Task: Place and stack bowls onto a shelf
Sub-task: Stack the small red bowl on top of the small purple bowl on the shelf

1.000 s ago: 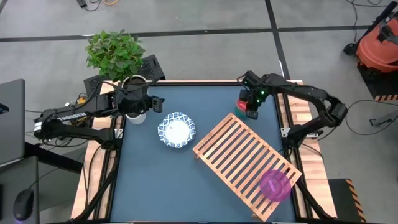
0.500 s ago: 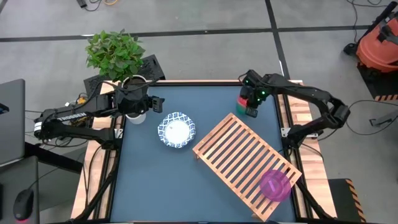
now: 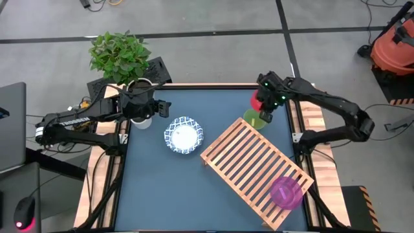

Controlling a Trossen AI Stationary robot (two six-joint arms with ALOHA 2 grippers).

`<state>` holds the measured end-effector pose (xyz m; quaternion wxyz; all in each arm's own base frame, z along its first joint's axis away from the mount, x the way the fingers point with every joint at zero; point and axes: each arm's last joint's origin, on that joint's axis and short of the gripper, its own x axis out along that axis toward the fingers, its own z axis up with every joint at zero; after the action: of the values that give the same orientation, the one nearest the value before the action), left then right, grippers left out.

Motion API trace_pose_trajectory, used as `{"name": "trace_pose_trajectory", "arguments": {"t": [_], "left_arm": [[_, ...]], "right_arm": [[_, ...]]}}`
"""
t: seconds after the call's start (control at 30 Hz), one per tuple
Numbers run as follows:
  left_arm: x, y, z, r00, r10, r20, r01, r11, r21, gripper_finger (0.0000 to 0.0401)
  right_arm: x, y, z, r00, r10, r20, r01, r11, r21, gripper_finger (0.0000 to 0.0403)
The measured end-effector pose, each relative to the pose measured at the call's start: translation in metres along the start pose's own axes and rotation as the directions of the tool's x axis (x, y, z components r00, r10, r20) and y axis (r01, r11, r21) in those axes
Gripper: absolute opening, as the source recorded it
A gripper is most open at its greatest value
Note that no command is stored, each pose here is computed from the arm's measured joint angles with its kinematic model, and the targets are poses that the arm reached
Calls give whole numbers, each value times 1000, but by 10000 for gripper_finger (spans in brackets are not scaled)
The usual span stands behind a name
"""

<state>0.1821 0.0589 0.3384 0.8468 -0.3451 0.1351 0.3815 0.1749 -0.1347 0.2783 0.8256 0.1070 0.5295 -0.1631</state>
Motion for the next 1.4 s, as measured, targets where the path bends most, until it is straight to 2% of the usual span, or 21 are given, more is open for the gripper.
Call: {"name": "trace_pose_trajectory", "arguments": {"t": [0.13,0.23,0.43,0.57,0.73,0.87,1.0,1.1,1.2,1.4], "left_arm": [[0,0,0,1000,1,0,-1,1000,3,153],[0,0,0,1000,1,0,-1,1000,20,153],[0,0,0,1000,0,0,0,998,56,153],[0,0,0,1000,-13,-14,14,996,85,153],[0,-1,-1,1000,-22,-23,24,995,93,153],[0,-1,-1,999,-22,-23,24,994,107,153],[0,-1,-1,999,-31,-32,34,992,119,153],[0,-1,-1,998,-40,-42,45,992,121,153],[0,-1,-1,998,-43,-45,49,989,138,153],[0,-1,-1,998,-43,-46,49,988,149,153]], "right_arm": [[-40,21,2,995,41,93,-40,999,-14,21],[-76,42,4,989,84,118,-84,996,-8,20],[-155,83,-1,955,221,197,-229,973,19,20],[-197,103,-5,904,341,258,-378,919,108,20],[-237,122,-9,809,496,314,-568,798,202,20],[-253,140,-7,744,599,296,-666,699,261,20],[-257,157,-8,717,659,228,-692,631,350,20],[-256,173,-12,705,691,159,-681,597,424,20],[-252,190,-17,712,698,68,-633,598,492,20],[-239,225,-30,746,657,-109,-513,672,534,20]]}}
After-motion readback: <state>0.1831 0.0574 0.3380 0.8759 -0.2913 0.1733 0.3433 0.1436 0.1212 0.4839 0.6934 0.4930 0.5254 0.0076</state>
